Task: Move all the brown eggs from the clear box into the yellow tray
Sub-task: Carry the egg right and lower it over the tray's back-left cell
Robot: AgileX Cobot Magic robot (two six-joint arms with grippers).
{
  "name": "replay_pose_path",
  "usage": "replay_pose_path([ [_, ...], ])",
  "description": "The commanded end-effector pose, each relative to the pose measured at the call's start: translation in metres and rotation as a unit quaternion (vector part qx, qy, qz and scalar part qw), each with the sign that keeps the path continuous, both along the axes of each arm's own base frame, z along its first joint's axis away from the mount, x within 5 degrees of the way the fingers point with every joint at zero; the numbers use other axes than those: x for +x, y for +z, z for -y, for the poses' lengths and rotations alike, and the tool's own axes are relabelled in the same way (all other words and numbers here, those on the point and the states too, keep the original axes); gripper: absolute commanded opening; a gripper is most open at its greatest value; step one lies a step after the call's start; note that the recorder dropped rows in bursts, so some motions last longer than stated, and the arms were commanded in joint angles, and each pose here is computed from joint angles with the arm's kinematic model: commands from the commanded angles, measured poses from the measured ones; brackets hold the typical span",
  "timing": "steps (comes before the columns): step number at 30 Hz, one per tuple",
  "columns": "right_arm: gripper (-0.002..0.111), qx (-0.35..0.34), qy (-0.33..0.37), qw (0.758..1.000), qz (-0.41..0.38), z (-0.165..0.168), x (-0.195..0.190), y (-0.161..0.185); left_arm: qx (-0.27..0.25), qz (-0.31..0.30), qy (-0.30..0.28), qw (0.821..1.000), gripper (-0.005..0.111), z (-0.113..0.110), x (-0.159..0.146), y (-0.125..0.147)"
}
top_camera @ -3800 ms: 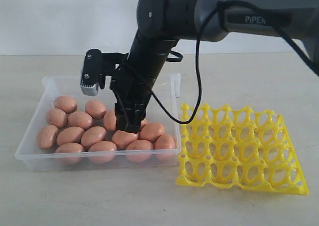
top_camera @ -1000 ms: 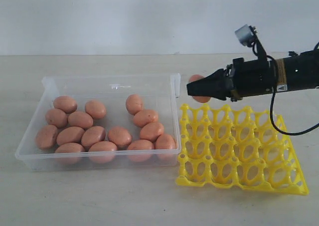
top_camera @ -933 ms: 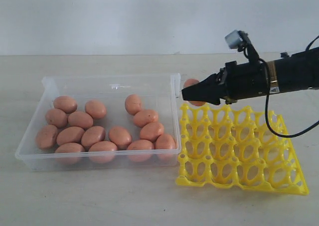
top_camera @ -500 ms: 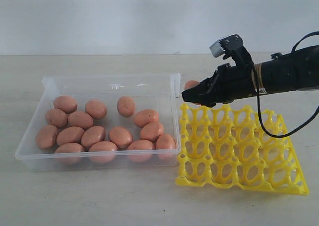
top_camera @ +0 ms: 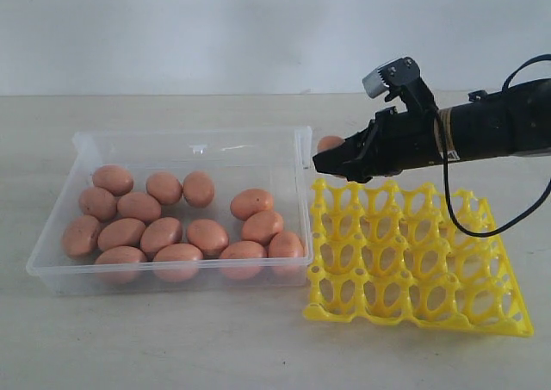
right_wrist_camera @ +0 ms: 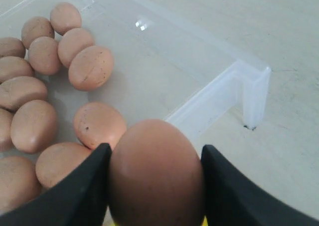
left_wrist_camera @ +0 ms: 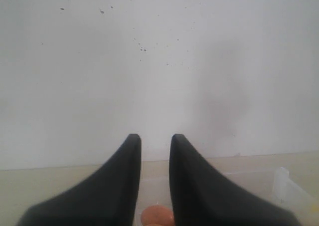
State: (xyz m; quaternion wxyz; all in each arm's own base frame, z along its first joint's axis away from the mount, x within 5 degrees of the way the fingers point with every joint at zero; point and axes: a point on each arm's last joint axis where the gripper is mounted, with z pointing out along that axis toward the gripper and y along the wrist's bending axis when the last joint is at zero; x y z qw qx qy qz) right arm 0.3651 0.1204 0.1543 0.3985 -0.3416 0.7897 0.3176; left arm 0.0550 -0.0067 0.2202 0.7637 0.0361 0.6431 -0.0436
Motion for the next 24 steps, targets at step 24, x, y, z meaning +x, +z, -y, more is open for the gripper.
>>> replay_pose_path([
  [24, 0.0, -0.014, -0.013, 0.999, -0.029, -0.007, 0.003, -0.025, -0.008, 0.009, -0.004, 1.0, 0.022, 0.0, -0.001, 0.002],
])
